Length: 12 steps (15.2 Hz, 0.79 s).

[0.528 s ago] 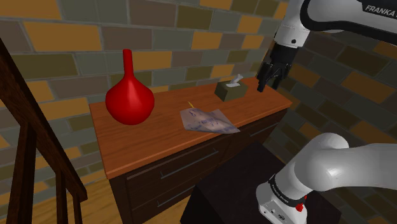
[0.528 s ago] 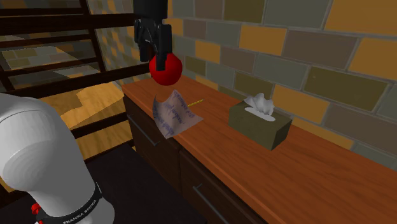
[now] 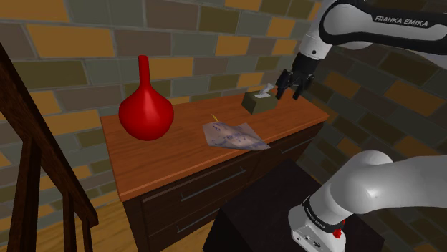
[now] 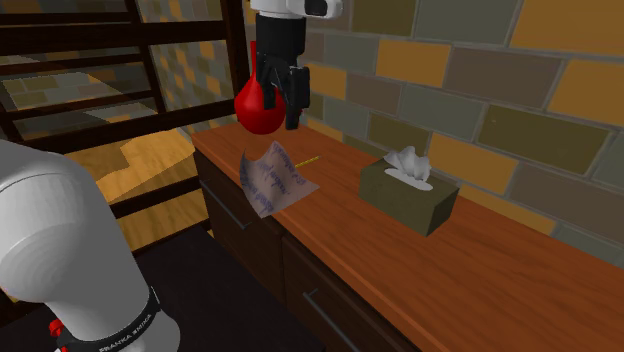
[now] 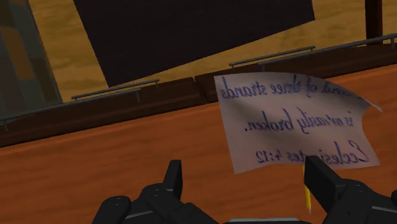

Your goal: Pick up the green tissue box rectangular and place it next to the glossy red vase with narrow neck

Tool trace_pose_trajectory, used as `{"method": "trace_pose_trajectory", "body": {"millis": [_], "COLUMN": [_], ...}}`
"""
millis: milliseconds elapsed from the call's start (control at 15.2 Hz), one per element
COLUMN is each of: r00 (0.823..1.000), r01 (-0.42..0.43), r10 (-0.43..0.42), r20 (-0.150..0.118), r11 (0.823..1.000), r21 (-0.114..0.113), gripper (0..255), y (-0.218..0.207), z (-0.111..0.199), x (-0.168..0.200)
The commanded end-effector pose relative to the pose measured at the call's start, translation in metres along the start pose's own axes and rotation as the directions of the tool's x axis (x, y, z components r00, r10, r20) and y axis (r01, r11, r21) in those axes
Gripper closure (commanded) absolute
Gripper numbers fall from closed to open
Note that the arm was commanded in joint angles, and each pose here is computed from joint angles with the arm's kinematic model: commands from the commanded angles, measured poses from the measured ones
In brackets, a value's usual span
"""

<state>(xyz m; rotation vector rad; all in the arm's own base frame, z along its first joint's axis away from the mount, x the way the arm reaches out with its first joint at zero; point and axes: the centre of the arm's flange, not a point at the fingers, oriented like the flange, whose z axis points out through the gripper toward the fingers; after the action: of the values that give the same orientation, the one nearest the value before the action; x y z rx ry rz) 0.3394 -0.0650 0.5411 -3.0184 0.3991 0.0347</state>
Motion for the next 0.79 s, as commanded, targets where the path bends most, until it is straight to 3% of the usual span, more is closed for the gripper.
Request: {"method": "trace_pose_trajectory", "body": {"millis": [0,330,726], "r00": [0.998,0.982,0.941], "r01": [-0.043,-0.141,-0.247], "r10": [0.044,0.152,0.285], "r20": [-0.036,-0.109,-0.184], "r11": [0.999,0.984,0.947], "r21": [0.029,0.105,0.205], "gripper": [0,0,0], "y": [0.016,0.048,0.092], "z": [0.005,0.025,0.047], "x": [0.021,0.066,0.119]}}
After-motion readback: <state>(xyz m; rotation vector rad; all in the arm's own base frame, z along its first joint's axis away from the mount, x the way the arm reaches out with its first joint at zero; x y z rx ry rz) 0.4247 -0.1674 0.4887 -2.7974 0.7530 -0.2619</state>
